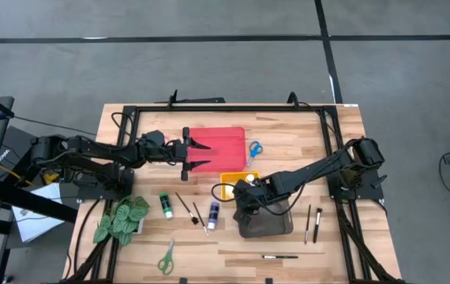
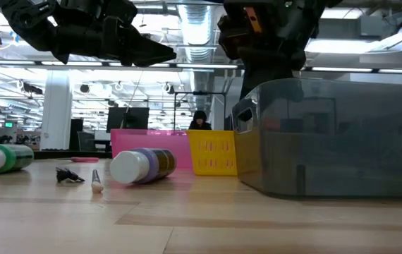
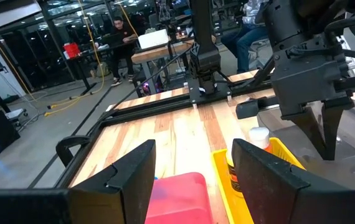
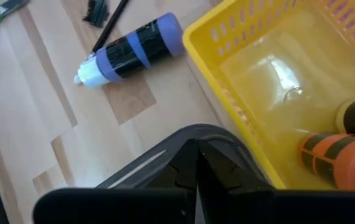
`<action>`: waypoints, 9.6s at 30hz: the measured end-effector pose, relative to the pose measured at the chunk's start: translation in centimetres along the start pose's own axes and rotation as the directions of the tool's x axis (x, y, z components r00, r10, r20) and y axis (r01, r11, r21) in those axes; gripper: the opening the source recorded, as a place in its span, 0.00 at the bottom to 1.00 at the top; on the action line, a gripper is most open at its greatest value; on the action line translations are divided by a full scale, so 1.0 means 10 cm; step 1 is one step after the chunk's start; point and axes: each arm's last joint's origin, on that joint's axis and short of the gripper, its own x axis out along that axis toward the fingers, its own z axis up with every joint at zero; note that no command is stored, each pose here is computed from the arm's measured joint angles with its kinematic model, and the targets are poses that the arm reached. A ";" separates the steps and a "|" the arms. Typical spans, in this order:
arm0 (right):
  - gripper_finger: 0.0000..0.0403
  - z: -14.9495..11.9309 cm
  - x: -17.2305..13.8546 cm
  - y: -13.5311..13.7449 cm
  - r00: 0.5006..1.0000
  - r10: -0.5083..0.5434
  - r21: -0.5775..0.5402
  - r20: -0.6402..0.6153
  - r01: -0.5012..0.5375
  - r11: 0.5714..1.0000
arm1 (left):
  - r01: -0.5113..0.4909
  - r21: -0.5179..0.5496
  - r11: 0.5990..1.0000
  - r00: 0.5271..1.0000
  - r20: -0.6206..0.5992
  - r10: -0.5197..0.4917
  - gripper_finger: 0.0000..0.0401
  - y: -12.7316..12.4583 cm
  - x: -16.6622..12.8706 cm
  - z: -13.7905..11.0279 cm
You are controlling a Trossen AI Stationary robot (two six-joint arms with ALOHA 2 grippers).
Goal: Pick & Place Paint Supplies
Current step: Adjust the black bin, then put the blush brush into the red bin
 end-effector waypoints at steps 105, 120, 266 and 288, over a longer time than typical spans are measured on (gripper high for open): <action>0.38 -1.73 -0.76 -0.97 0.756 -0.422 0.641 -0.500 0.651 0.407 | -0.196 0.044 0.980 0.975 0.119 0.189 0.51 0.48 -0.13 0.03; 0.38 -1.83 -0.55 -0.97 0.728 -0.461 0.614 -0.507 0.681 0.399 | -0.205 0.050 0.977 0.969 0.150 0.196 0.51 0.48 -0.13 0.06; 0.01 1.51 -0.02 -1.23 0.817 0.000 -0.675 0.577 0.477 0.564 | -0.538 0.151 0.829 0.820 -0.134 0.556 0.51 0.65 -0.20 -0.16; 0.09 1.49 -0.01 -1.23 0.810 -0.056 -0.592 0.584 0.472 0.653 | -0.530 0.150 0.835 0.826 -0.131 0.548 0.51 0.65 -0.20 -0.16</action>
